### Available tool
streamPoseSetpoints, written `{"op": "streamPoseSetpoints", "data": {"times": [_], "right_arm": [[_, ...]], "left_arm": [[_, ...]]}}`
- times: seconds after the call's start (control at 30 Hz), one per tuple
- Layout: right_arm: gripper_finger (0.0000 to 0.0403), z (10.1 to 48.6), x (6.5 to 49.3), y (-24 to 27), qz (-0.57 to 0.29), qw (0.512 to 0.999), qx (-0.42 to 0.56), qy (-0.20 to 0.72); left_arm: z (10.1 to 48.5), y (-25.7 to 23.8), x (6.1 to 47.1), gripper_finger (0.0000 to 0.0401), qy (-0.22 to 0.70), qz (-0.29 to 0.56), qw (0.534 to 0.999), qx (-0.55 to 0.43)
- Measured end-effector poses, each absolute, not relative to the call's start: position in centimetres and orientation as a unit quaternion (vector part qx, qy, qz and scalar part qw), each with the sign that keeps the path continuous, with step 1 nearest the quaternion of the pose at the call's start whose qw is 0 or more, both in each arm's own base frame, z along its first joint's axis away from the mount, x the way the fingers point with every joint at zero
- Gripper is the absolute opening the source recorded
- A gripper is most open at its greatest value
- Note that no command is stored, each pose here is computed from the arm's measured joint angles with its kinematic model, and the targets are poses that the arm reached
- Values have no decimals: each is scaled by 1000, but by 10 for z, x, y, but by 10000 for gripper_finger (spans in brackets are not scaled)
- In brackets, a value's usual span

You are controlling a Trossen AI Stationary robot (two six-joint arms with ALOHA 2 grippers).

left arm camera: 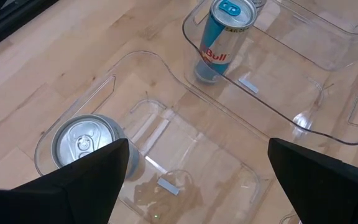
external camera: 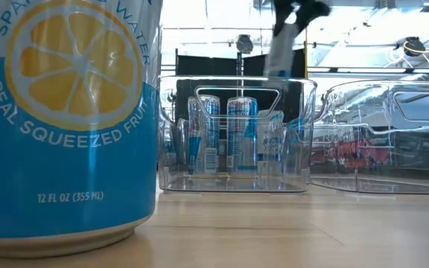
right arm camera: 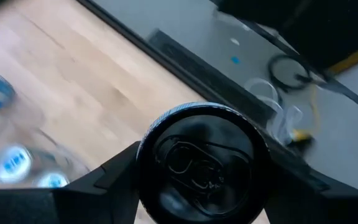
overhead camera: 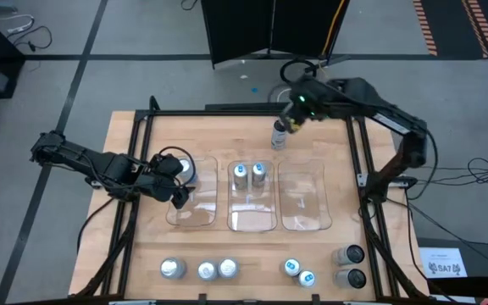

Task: Sort soda cans
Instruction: Put the top white-blue soda can into the right transparent bin

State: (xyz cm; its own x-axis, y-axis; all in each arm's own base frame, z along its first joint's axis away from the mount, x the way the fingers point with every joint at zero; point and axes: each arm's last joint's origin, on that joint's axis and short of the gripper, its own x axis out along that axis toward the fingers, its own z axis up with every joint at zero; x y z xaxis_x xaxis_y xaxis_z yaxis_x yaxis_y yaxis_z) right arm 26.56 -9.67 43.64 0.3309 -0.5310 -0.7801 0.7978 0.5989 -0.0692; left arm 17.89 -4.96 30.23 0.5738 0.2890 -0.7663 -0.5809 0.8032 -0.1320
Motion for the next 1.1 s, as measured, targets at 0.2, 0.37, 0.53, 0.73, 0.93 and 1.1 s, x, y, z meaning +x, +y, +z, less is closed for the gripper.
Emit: {"op": "streamPoseSetpoints", "data": {"times": [0.2,0.37,0.53,0.73,0.93,1.1], "right_arm": [[246,454,223,-49,-432,798,176,382],[246,446,192,-14,-404,811,211,366],[247,405,168,7,-407,789,243,391],[247,352,154,20,-419,753,280,424],[247,323,170,27,-381,763,293,432],[247,315,177,26,-392,751,284,449]], "left_arm": [[302,-50,179,393,387,251,867,-188],[302,-50,179,393,388,251,867,-188],[302,-50,179,393,388,250,867,-189],[302,-50,179,393,389,249,866,-190],[302,-50,179,393,389,248,866,-190],[302,-50,179,393,390,248,866,-190]]}}
